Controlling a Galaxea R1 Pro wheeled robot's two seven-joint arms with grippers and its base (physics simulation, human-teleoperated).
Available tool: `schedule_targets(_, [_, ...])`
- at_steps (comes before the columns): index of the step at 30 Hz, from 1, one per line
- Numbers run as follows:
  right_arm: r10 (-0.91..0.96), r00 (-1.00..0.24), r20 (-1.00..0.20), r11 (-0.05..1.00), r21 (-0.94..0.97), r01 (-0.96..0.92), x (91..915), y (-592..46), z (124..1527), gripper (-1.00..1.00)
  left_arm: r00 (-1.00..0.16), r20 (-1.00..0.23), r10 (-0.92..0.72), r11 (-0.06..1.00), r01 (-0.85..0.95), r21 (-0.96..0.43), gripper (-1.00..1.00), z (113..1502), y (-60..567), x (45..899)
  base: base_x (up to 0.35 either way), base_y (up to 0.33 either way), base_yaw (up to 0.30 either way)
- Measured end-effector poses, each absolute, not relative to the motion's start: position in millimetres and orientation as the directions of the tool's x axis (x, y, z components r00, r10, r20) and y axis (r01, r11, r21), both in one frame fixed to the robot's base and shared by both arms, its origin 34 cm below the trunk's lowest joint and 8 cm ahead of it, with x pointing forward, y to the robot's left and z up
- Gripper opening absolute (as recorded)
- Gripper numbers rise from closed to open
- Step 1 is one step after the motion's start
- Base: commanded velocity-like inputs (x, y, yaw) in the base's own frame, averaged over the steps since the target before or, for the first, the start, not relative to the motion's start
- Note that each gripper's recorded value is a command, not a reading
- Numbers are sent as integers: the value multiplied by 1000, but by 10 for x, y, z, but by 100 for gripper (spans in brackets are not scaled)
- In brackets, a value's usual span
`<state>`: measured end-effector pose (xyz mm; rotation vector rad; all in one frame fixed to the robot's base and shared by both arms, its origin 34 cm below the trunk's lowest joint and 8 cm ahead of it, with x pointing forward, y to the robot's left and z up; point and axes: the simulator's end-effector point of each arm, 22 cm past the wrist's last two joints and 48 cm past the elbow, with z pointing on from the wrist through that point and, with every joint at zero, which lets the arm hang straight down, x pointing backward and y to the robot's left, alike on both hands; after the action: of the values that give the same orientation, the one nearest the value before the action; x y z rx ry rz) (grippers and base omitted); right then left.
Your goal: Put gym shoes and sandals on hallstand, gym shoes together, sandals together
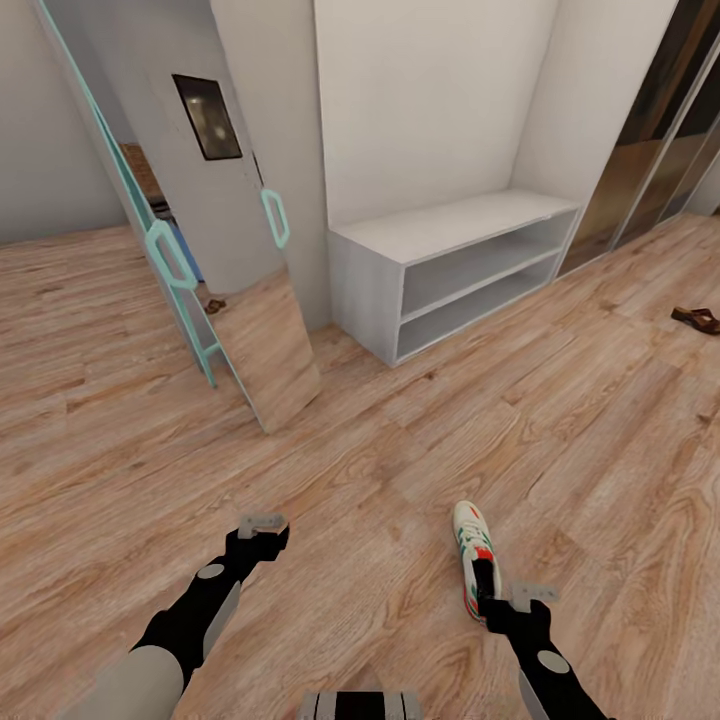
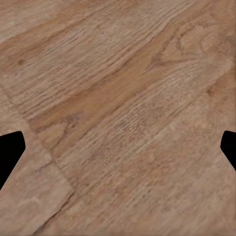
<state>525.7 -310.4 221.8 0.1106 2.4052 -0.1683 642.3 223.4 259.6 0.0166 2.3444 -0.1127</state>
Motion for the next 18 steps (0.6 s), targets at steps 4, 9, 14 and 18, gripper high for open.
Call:
schedule_targets(4, [35,-758,-651,988,-91,123,5188,-3084,2110,100,-717,-697,-22,996,45,-78,100,2465,2232,6365,0,0,0])
schedule_targets(9, [35,-777,-629,988,-94,120,5101,-3080,1981,100,-736,-677,-22,996,43,-79,100,2304,2231,6287,0,0,0])
schedule_targets(14, [35,-794,-608,988,-97,118,5015,-3079,1858,100,-755,-656,-21,996,42,-80,100,2145,2228,6206,0,0,0])
schedule_targets(18, [35,-807,-590,988,-100,115,4941,-3079,1761,100,-770,-638,-20,996,41,-81,100,2019,2223,6137,0,0,0])
